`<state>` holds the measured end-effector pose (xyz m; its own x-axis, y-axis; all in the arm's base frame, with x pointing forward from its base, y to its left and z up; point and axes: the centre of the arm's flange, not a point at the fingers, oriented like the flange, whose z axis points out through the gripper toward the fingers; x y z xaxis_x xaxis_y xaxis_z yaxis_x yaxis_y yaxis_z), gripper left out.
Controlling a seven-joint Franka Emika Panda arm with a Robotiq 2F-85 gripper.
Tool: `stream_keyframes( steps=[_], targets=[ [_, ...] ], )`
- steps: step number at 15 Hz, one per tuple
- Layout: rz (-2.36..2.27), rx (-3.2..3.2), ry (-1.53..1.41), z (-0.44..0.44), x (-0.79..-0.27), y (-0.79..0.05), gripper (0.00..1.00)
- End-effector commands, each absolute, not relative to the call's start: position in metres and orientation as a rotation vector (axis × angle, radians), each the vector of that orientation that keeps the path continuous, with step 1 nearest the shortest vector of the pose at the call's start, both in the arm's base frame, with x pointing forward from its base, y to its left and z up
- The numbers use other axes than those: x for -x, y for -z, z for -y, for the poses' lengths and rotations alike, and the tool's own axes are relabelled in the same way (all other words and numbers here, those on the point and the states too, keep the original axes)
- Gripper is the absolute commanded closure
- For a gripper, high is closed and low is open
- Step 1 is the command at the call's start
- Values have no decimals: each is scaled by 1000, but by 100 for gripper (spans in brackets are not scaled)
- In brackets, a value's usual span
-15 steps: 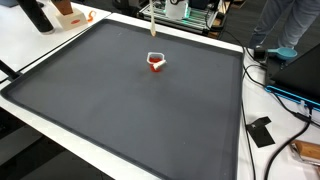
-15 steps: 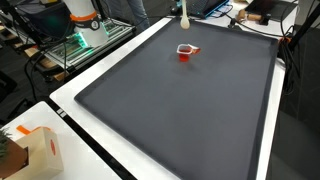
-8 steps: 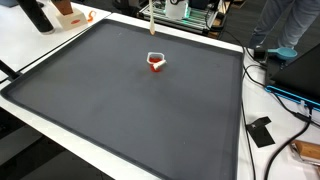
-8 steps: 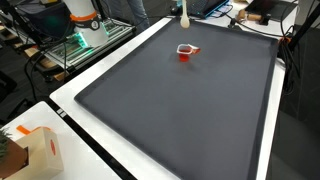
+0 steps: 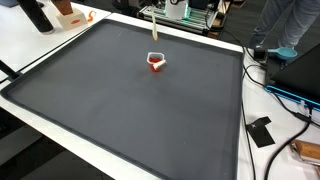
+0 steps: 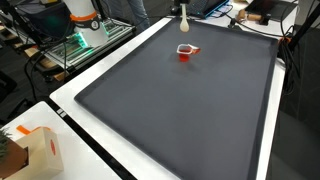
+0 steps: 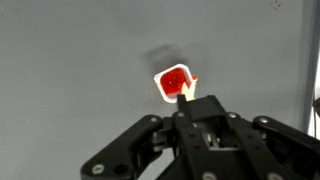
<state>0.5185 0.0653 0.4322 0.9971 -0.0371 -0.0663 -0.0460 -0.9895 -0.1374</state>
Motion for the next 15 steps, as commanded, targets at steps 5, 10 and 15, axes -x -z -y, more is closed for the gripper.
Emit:
stream_keyframes(
  steps=[5,10,15],
  targets=[
    [55,2940,-193,-51,-531,-376,94],
    [27,2910,-135,-40,-538,-355,94],
    [-44,2900,-120,-33,-540,-335,94]
  ],
)
